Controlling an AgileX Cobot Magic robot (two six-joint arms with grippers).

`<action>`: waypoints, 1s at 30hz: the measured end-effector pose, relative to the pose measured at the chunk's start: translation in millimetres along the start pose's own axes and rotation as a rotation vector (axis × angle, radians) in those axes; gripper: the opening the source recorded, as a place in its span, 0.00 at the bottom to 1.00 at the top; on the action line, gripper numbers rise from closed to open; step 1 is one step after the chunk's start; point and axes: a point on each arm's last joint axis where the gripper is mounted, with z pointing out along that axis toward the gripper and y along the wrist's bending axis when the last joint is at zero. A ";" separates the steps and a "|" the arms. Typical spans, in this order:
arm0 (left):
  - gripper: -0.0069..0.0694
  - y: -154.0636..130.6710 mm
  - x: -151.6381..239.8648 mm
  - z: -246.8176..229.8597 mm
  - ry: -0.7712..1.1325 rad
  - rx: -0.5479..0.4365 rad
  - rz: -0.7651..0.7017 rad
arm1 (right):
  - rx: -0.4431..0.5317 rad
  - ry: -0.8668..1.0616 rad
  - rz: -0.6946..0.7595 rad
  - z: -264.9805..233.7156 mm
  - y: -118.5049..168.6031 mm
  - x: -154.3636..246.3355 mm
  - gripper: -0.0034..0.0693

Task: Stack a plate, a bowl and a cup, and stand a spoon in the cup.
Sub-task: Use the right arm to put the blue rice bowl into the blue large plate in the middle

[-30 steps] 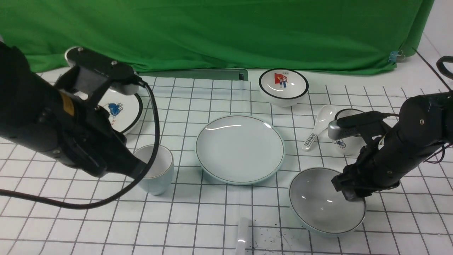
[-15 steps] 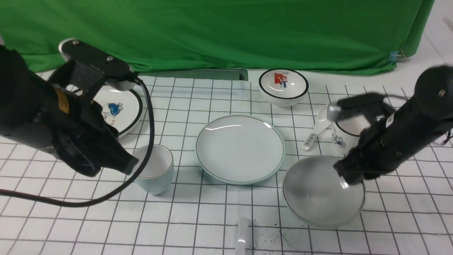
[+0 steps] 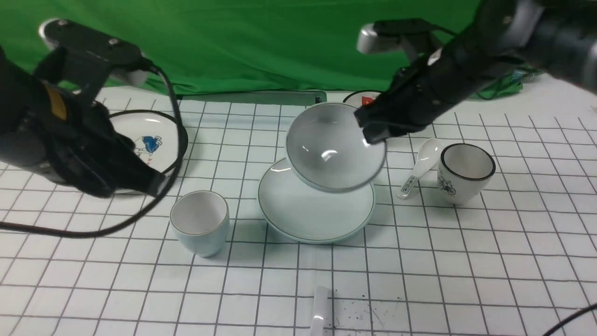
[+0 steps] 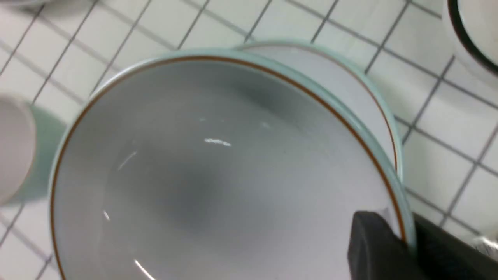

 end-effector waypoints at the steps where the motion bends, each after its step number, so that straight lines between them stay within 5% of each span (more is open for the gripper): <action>1: 0.15 2.2 0.7 0.2 0.005 -0.001 -0.013 | 0.000 0.009 0.017 10.0 -2.8 -2.0 0.15; 10: 0.17 8.5 2.5 0.6 0.017 0.003 -0.057 | 0.003 0.102 0.100 74.6 -20.0 5.8 0.15; 20: 0.23 7.8 1.7 0.6 0.009 0.012 -0.065 | 0.001 0.102 0.104 82.3 -15.9 6.6 0.16; 23: 0.27 7.8 1.7 0.6 0.009 0.012 -0.065 | -0.003 0.108 0.099 82.7 -12.9 6.9 0.24; 26: 0.35 7.9 1.1 0.6 0.002 0.012 -0.065 | -0.004 0.137 0.091 81.1 -12.0 8.2 0.42; 30: 0.42 7.9 1.0 0.6 0.001 0.012 -0.074 | -0.007 0.193 0.079 76.2 -11.7 9.9 0.50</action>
